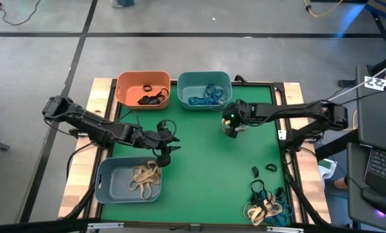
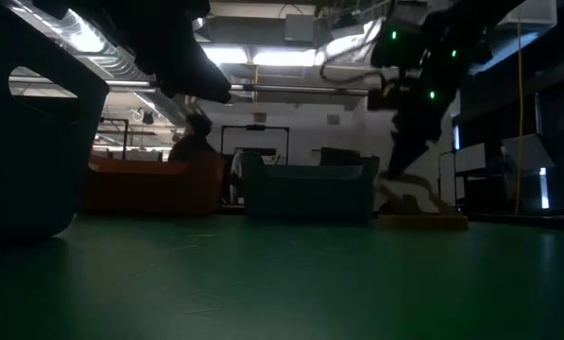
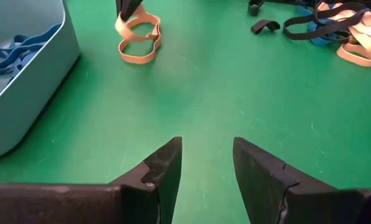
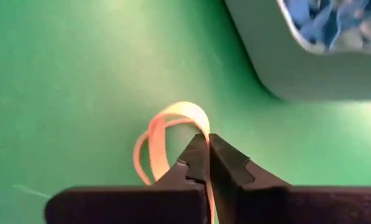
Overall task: Sort rubber bands into baskets
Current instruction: Put the white rubber band into the blue bin
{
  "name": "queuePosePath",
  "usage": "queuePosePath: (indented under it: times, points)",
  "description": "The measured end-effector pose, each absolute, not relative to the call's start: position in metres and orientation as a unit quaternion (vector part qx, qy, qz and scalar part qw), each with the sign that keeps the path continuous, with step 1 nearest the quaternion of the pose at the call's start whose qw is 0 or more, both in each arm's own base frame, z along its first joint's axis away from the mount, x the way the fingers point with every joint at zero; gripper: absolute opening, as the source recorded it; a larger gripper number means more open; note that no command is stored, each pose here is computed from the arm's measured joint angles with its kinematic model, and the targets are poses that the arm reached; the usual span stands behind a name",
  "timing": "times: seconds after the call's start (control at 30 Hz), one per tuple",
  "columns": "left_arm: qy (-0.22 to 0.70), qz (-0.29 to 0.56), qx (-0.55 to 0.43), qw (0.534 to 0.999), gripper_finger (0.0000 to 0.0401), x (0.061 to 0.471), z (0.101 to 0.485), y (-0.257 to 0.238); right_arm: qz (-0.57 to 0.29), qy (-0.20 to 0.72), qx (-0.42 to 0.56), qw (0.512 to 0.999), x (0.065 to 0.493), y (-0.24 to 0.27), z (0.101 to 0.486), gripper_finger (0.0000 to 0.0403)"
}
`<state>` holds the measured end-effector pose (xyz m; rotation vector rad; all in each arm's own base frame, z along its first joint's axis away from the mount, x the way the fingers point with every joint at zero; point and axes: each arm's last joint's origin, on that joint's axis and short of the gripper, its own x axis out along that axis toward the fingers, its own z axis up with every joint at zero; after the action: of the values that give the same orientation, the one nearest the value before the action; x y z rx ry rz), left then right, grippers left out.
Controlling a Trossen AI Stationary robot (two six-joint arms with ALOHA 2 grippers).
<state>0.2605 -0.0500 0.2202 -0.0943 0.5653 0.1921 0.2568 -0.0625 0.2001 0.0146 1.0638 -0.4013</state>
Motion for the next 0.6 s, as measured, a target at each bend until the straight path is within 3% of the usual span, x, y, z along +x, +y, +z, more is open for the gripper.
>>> queuePosePath:
  times: [0.6]
  points:
    - [0.271, 0.094, -0.054, 0.956, 0.0141, 0.265, 0.219, -0.045, -0.114, 0.403, -0.054, 0.907, 0.28, -0.021, 0.258, 0.0016]
